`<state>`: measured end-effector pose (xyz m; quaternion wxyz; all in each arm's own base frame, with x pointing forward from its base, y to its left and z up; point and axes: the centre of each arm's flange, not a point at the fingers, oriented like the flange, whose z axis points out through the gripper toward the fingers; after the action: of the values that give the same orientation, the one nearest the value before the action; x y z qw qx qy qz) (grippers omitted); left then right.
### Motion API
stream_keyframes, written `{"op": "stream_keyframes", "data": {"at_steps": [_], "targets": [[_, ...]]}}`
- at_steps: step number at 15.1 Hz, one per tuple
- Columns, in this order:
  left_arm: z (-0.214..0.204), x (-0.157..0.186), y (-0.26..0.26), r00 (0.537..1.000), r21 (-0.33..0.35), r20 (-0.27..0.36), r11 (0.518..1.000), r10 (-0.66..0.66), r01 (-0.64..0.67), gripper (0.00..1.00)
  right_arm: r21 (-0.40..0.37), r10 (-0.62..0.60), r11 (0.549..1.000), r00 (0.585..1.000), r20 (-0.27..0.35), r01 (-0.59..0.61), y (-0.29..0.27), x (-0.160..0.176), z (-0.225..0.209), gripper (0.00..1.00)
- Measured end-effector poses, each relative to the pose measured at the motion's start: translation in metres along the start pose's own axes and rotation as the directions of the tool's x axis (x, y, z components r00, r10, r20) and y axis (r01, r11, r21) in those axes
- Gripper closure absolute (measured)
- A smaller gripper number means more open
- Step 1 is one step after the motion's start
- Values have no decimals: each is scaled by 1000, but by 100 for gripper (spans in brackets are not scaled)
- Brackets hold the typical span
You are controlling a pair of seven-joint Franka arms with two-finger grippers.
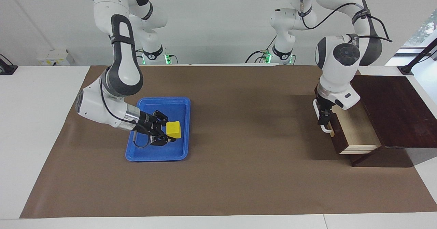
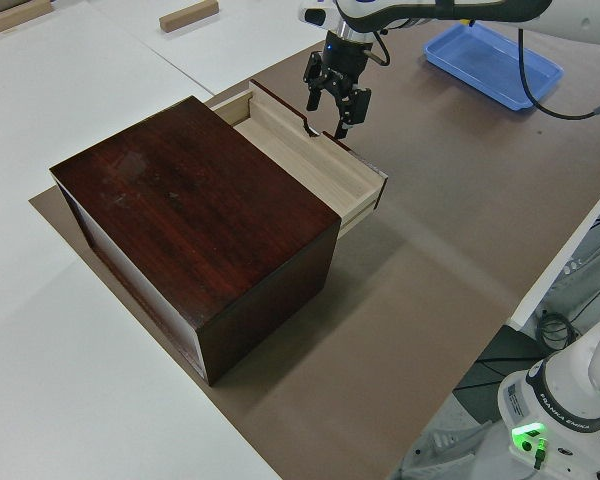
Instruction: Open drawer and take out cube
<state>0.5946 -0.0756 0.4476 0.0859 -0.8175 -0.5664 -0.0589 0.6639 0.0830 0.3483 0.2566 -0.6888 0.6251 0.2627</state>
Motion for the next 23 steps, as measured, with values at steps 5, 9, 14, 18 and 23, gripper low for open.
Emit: {"op": "stream_keyframes", "data": {"at_steps": [5, 9, 14, 18, 23], "targets": [[6, 42, -8, 999, -5, -45, 1000, -2, 1, 0, 4, -18, 1000, 999, -48, 19, 13, 47, 41, 45], [13, 87, -22, 996, 6, -90, 1000, -4, 5, 0, 8, -17, 1000, 997, -79, 18, 26, 64, 58, 45], [12, 115, -35, 996, 3, -83, 1000, 21, -21, 0, 9, -19, 1000, 996, -89, 20, 31, 66, 64, 45], [6, 118, -38, 995, -8, -60, 997, 77, -77, 0, 15, -28, 999, 994, -101, 29, 33, 60, 67, 45], [-65, 91, -39, 955, -95, 98, 958, 280, -271, 0, 13, -27, 1000, 995, -101, 28, 34, 60, 68, 31]]}}
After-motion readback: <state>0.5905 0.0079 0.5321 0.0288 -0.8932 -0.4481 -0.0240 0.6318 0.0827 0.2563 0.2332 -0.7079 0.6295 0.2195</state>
